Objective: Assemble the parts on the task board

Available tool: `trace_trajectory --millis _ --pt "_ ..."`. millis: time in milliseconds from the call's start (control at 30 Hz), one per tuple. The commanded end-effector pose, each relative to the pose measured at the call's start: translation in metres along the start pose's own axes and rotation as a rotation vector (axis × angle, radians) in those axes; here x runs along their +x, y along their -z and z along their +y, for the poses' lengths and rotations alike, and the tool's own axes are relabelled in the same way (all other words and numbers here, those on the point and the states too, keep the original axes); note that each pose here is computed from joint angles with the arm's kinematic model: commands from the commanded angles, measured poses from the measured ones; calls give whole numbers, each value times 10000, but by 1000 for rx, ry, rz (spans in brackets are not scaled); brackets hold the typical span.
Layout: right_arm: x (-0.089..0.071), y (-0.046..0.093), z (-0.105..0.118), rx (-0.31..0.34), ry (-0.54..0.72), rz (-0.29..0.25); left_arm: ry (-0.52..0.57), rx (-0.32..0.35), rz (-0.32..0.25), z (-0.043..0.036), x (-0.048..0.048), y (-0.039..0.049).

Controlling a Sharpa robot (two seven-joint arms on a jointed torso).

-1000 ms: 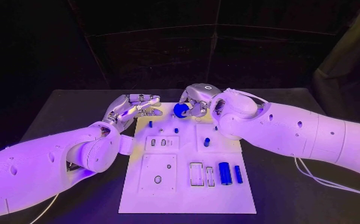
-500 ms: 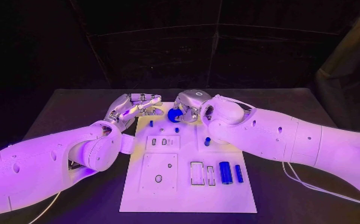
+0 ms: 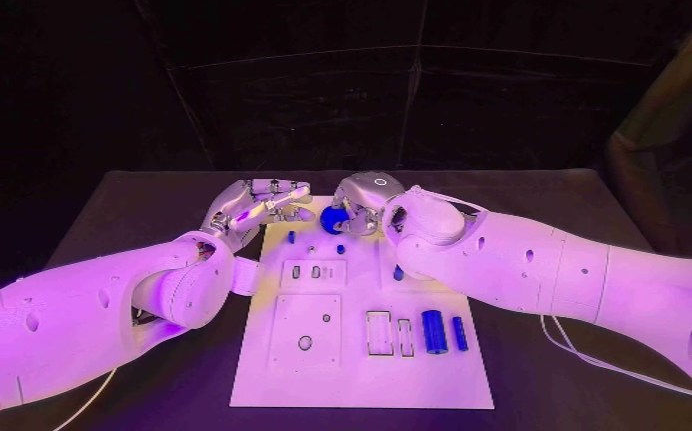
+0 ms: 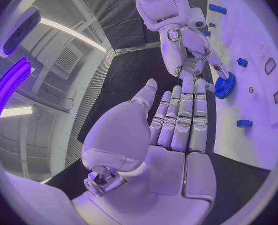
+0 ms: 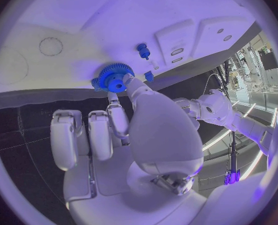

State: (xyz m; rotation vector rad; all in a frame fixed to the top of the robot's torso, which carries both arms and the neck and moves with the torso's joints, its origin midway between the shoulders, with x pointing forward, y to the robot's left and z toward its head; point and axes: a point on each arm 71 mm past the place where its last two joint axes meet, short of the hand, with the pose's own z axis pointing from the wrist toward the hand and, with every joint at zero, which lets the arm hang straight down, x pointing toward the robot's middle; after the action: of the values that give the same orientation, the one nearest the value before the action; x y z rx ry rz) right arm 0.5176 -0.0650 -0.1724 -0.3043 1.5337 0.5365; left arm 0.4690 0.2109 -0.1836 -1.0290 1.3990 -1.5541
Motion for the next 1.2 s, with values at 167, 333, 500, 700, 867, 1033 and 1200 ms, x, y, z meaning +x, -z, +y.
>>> trace_trajectory --millis 167,333,500,700,867,1033,1200 --pt "17 -12 -12 13 35 42 2 7 7 -13 8 -1" --pt "30 -6 -46 29 31 61 2 5 6 -12 4 -1" --pt "53 -5 -67 44 14 93 1 4 5 -10 2 -4" --pt "68 -10 -94 60 1 110 2 3 7 -8 8 -7" --pt "73 -12 -126 76 -6 114 2 2 7 -7 9 -8" --pt "-5 36 -146 55 -31 27 3 2 8 -8 12 -7" --pt "-164 274 -304 -22 -122 -95 1 2 5 -9 -6 -1"
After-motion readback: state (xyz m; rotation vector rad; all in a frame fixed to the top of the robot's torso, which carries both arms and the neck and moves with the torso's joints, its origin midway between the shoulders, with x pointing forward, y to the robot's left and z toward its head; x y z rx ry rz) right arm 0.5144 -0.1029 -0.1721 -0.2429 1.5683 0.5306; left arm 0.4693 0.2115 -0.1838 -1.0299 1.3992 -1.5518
